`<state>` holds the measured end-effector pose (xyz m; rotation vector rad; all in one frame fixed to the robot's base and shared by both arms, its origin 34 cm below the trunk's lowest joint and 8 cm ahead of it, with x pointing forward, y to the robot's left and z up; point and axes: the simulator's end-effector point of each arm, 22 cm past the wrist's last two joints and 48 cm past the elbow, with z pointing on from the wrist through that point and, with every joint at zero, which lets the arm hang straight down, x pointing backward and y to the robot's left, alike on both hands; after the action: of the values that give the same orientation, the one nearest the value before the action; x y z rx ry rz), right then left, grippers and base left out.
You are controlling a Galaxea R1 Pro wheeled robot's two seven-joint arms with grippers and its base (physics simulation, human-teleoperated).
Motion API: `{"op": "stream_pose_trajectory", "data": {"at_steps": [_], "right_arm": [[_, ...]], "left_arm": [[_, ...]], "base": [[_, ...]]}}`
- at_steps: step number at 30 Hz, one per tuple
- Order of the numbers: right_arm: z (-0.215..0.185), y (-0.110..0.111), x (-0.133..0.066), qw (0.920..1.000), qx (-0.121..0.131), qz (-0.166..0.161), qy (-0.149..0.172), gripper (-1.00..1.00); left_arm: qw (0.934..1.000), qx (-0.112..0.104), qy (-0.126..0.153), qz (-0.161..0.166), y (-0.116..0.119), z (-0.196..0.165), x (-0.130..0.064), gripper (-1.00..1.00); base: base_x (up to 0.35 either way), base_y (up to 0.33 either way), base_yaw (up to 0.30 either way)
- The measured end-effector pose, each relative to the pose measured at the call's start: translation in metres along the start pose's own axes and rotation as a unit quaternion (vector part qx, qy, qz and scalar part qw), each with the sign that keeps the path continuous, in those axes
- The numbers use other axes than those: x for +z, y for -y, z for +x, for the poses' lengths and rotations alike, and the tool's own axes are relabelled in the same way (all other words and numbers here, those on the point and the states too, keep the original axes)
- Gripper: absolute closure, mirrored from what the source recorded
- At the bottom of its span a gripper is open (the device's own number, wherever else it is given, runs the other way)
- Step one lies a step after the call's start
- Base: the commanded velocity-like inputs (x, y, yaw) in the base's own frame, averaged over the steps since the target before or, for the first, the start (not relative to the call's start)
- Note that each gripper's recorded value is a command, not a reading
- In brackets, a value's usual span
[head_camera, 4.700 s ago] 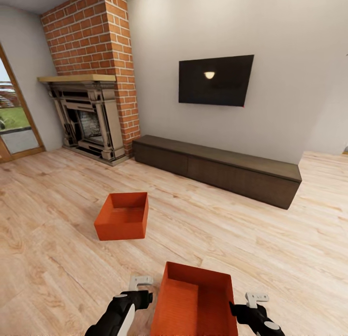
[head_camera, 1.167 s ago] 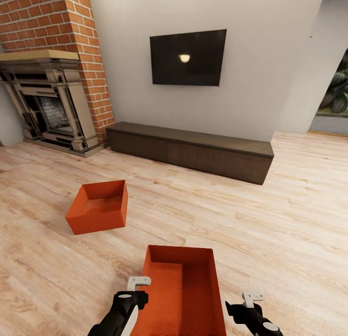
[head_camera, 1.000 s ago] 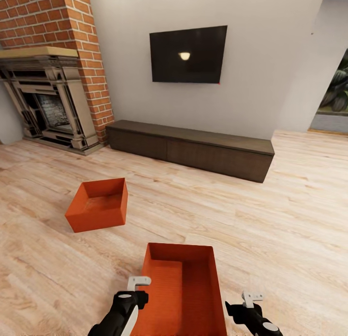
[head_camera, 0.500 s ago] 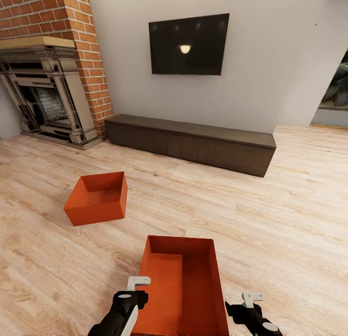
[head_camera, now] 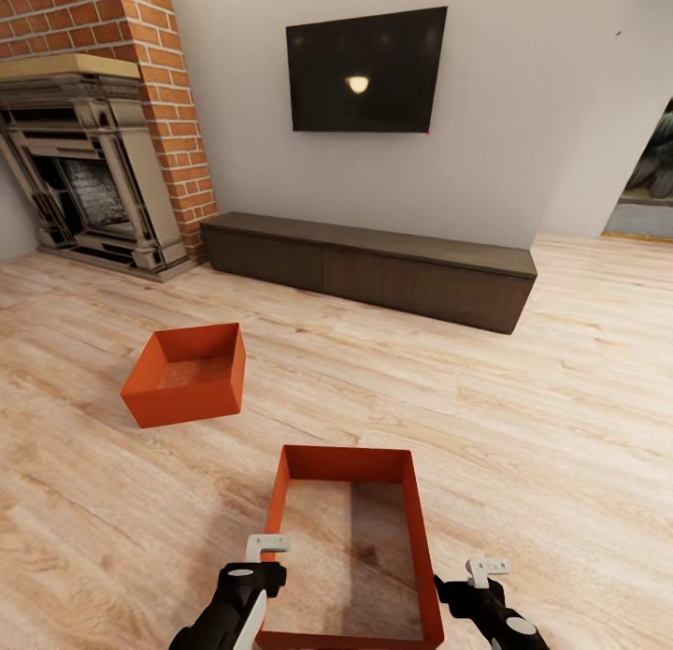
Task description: Move the two storage containers from the living room to the garage. In the garage, place one container on the floor and stack the other container on top of it (either order is fine).
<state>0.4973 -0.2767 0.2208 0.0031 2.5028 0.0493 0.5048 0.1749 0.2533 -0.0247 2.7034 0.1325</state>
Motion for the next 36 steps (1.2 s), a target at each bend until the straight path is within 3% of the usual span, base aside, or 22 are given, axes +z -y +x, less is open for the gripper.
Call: {"op": "stream_pose_trajectory", "data": {"at_steps": [36], "right_arm": [[0.003, -0.002, -0.002, 1.0000, 0.001, -0.002, -0.002, -1.00]], "left_arm": [[0.9998, -0.010, 0.007, 0.019, 0.002, -0.011, -0.001, -1.00]], "base": [[0.000, 0.000, 0.000]]}}
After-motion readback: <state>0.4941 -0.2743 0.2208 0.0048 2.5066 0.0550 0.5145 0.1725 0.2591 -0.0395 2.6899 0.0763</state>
